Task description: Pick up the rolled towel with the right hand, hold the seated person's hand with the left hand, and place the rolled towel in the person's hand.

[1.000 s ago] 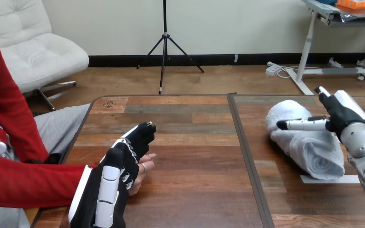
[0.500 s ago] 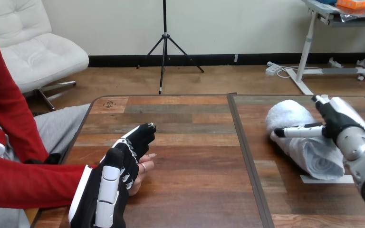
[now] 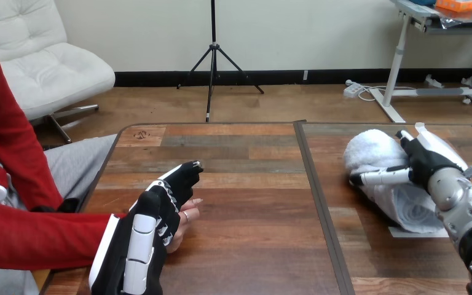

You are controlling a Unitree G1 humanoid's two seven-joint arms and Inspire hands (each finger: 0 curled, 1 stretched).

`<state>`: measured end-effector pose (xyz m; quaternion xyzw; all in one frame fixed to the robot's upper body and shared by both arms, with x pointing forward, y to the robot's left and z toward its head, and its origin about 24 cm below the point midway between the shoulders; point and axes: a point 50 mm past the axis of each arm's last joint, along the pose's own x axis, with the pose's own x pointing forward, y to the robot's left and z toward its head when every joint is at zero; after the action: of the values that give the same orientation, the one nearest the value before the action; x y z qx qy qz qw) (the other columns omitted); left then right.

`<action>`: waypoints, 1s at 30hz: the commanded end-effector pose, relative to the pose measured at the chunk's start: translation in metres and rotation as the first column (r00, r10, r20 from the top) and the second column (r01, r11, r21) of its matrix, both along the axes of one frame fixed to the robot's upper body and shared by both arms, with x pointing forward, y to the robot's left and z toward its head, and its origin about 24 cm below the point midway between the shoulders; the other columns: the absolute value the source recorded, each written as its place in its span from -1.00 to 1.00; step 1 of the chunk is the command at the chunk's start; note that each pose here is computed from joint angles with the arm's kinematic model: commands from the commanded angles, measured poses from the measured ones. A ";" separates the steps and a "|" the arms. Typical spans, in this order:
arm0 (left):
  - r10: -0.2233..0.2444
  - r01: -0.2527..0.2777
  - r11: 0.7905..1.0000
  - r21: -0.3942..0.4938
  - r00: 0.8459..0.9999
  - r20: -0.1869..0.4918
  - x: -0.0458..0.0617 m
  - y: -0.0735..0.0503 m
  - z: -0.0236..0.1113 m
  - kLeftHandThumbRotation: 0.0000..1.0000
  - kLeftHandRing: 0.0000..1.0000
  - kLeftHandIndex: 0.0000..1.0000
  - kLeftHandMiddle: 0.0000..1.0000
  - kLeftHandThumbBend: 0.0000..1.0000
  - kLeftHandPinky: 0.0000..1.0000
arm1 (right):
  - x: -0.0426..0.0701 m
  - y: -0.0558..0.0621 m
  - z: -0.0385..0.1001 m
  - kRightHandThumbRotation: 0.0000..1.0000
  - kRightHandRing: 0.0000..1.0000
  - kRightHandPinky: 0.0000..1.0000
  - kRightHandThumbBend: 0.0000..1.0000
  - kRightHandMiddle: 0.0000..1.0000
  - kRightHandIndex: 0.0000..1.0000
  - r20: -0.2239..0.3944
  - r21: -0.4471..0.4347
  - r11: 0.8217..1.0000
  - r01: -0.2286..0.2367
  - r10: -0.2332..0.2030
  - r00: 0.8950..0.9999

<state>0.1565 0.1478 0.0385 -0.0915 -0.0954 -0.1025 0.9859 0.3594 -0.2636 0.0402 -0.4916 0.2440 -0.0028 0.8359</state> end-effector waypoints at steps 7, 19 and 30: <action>0.008 -0.006 1.000 -0.028 0.996 0.091 0.010 -0.002 0.017 0.90 0.85 0.52 0.76 0.25 0.92 | 0.013 0.016 0.013 -0.12 0.99 0.85 1.00 1.00 1.00 0.025 -0.081 0.996 -0.037 0.040 0.999; 0.007 -0.005 1.000 -0.027 0.996 0.093 0.009 -0.002 0.017 0.89 0.83 0.49 0.75 0.23 0.88 | 0.011 0.022 0.006 -0.09 0.98 0.90 1.00 1.00 1.00 -0.025 -0.151 0.986 -0.071 0.068 0.997; 0.009 -0.007 1.000 -0.029 0.996 0.093 0.008 0.000 0.017 0.87 0.80 0.46 0.73 0.25 0.84 | 0.008 0.025 -0.001 -0.04 0.69 0.52 1.00 0.79 0.87 -0.090 -0.269 0.955 -0.124 0.103 0.991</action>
<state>0.1564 0.1477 0.0385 -0.0908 -0.0949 -0.1064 0.9856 0.3576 -0.2541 0.0310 -0.5914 0.2624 0.0175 0.7623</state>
